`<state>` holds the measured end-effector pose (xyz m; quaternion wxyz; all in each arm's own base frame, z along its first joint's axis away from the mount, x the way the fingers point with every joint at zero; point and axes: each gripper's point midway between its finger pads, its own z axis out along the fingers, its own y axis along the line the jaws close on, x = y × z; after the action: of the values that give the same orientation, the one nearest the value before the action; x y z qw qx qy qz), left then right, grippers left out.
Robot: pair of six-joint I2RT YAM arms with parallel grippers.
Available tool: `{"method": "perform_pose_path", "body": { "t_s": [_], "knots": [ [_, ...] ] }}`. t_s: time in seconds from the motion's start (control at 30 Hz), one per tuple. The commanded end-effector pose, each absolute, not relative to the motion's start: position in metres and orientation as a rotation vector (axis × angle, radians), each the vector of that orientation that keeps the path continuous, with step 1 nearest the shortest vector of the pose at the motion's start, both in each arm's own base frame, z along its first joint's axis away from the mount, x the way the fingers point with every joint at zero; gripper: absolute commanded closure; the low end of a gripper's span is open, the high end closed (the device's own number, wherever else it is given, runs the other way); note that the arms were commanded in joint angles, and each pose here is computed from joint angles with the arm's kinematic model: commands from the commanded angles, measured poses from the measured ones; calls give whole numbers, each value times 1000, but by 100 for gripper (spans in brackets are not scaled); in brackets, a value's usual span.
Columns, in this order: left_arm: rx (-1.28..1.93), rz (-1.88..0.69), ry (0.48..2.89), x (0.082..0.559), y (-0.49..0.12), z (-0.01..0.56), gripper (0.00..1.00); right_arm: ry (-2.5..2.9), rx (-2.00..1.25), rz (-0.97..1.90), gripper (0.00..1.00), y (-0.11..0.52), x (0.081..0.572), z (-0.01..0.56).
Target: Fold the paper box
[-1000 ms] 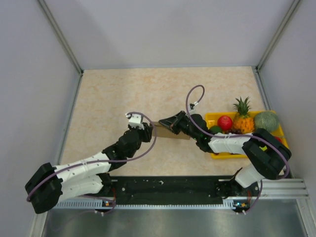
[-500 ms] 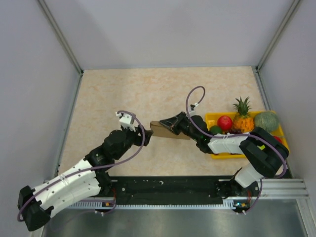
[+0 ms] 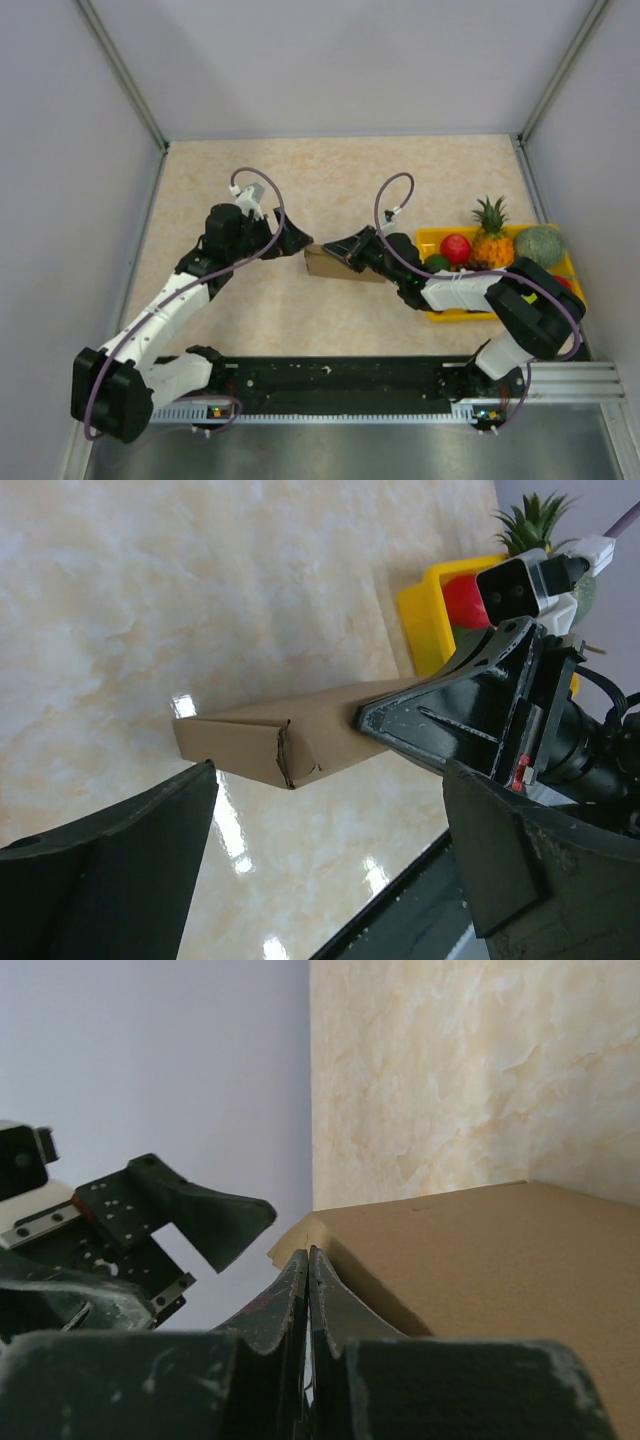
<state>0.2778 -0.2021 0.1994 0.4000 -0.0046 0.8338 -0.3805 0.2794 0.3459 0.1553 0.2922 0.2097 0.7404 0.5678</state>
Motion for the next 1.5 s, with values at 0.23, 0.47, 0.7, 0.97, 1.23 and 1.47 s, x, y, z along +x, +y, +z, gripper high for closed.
{"method": "perform_pose_path", "body": {
  "t_s": [0.23, 0.47, 0.7, 0.97, 1.23, 1.47],
  "knots": [
    [-52, -1341, 2169, 274, -214, 169, 16, 2078, 516, 1390, 100, 340, 280, 128],
    [-143, -1408, 2169, 281, -212, 160, 17, 2080, 505, 1380, 100, 340, 280, 128],
    [-217, -1440, 2167, 292, -210, 165, 14, 2083, 496, 1378, 100, 340, 280, 128],
    [-313, -1457, 2218, 294, -210, 148, 21, 2077, 487, 1383, 100, 342, 282, 131],
    [-313, -1437, 2209, 295, -204, 141, 28, 2075, 470, 1381, 100, 344, 282, 134],
    [-317, -1510, 2189, 284, -208, 114, 50, 2074, 455, 1386, 100, 347, 284, 135]
  ]
}}
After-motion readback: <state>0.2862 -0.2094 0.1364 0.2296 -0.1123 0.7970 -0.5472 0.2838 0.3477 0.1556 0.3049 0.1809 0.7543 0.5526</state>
